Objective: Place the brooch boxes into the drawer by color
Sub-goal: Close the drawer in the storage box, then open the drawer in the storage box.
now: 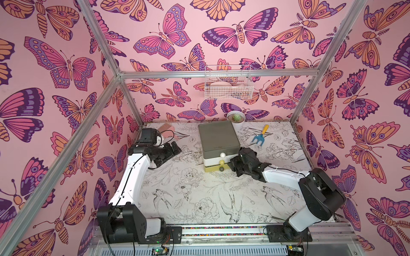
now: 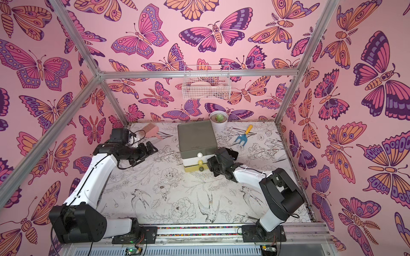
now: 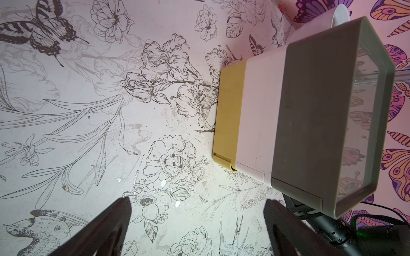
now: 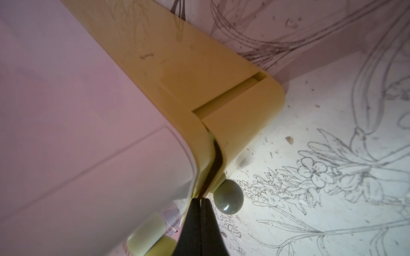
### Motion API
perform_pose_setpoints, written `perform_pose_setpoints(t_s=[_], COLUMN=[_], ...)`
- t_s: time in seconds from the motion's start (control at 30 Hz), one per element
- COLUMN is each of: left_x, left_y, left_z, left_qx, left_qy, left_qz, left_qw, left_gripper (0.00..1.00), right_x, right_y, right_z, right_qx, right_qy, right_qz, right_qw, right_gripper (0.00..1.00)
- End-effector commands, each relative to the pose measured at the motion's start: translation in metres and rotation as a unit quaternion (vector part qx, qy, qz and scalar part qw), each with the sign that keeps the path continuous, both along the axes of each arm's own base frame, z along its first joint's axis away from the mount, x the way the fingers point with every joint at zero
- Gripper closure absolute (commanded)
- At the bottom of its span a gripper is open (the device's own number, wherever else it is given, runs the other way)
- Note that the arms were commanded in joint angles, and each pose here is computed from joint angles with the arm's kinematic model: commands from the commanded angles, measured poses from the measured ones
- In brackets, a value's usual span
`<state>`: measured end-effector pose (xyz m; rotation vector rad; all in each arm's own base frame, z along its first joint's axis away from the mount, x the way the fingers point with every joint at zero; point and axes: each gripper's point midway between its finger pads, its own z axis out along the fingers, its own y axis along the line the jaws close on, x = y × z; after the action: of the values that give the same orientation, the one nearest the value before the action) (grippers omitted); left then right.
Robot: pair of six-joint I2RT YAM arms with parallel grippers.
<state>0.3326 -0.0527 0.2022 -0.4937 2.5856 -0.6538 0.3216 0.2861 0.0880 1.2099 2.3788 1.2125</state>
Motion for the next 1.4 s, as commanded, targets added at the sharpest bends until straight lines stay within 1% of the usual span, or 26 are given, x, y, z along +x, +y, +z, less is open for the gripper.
perform_pose_setpoints(t_s=[0.0, 0.03, 0.07, 0.2, 0.23, 0.3, 0.4, 0.47, 0.53, 0.63, 0.67, 0.73, 0.8, 0.9, 0.97, 1.03, 1.1, 1.2, 1.3, 1.37], left_x=[-0.002, -0.001, -0.001, 0.002, 0.004, 0.006, 0.01, 0.013, 0.015, 0.018, 0.019, 0.019, 0.019, 0.017, 0.016, 0.016, 0.016, 0.016, 0.014, 0.012], left_y=[0.001, 0.001, 0.001, -0.004, -0.007, -0.014, -0.028, -0.038, -0.048, -0.057, -0.058, -0.06, -0.061, -0.059, -0.059, -0.058, -0.057, -0.057, -0.056, -0.055], left_z=[-0.004, -0.004, -0.003, -0.004, -0.005, -0.006, -0.008, -0.012, -0.015, -0.02, -0.021, -0.023, -0.024, -0.025, -0.026, -0.027, -0.026, -0.025, -0.024, -0.024], left_qx=[0.008, 0.006, 0.005, -0.009, -0.013, -0.022, -0.032, -0.043, -0.053, -0.06, -0.062, -0.062, -0.061, -0.057, -0.057, -0.055, -0.053, -0.051, -0.048, -0.046], left_qy=[0.015, 0.014, 0.014, 0.016, 0.017, 0.019, 0.021, 0.025, 0.031, 0.033, 0.034, 0.037, 0.037, 0.038, 0.039, 0.04, 0.038, 0.036, 0.034, 0.033], left_qz=[-0.003, -0.001, 0.001, 0.003, 0.001, -0.005, -0.015, -0.024, -0.031, -0.037, -0.038, -0.04, -0.041, -0.038, -0.038, -0.037, -0.036, -0.035, -0.035, -0.036], left_qw=[1.0, 1.0, 1.0, 1.0, 1.0, 1.0, 0.999, 0.998, 0.998, 0.997, 0.997, 0.997, 0.997, 0.997, 0.997, 0.997, 0.997, 0.997, 0.998, 0.998], left_gripper=[0.0, 0.0, 0.0, 0.0, 0.0, 0.0, 0.0, 0.0, 0.0, 0.0, 0.0, 0.0, 0.0, 0.0, 0.0, 0.0, 0.0, 0.0, 0.0, 0.0], right_x=[0.0, -0.005, -0.011, -0.036, -0.042, -0.049, -0.059, -0.059, -0.053, -0.044, -0.041, -0.032, -0.023, -0.014, -0.01, -0.005, -0.002, -0.002, -0.013, -0.019], right_y=[-0.007, -0.011, -0.017, -0.052, -0.064, -0.085, -0.115, -0.129, -0.132, -0.121, -0.114, -0.097, -0.082, -0.061, -0.048, -0.031, -0.016, -0.006, 0.002, 0.016], right_z=[0.026, 0.028, 0.028, 0.034, 0.034, 0.033, 0.03, 0.026, 0.02, 0.01, 0.006, 0.0, -0.001, -0.002, 0.0, 0.006, 0.002, -0.01, -0.019, -0.016], right_qx=[0.005, -0.001, -0.011, -0.08, -0.098, -0.121, -0.144, -0.149, -0.133, -0.118, -0.107, -0.068, -0.042, -0.021, 0.0, 0.038, 0.086, 0.159, 0.203, 0.229], right_qy=[-0.039, -0.041, -0.038, -0.04, -0.035, -0.029, -0.027, -0.028, -0.026, -0.023, -0.021, -0.015, -0.016, -0.011, -0.011, -0.017, -0.016, -0.01, -0.009, -0.02], right_qz=[0.008, 0.012, 0.017, 0.029, 0.023, 0.007, -0.024, -0.04, -0.043, -0.018, -0.011, 0.012, 0.034, 0.073, 0.086, 0.093, 0.084, 0.034, -0.015, -0.026], right_qw=[0.999, 0.999, 0.999, 0.996, 0.994, 0.992, 0.989, 0.988, 0.99, 0.993, 0.994, 0.997, 0.998, 0.997, 0.996, 0.995, 0.993, 0.987, 0.979, 0.973], right_gripper=[1.0, 1.0, 0.97, 0.73, 0.67, 0.59, 0.56, 0.56, 0.53, 0.44, 0.42, 0.42, 0.41, 0.41, 0.4, 0.4, 0.4, 0.41, 0.41, 0.41])
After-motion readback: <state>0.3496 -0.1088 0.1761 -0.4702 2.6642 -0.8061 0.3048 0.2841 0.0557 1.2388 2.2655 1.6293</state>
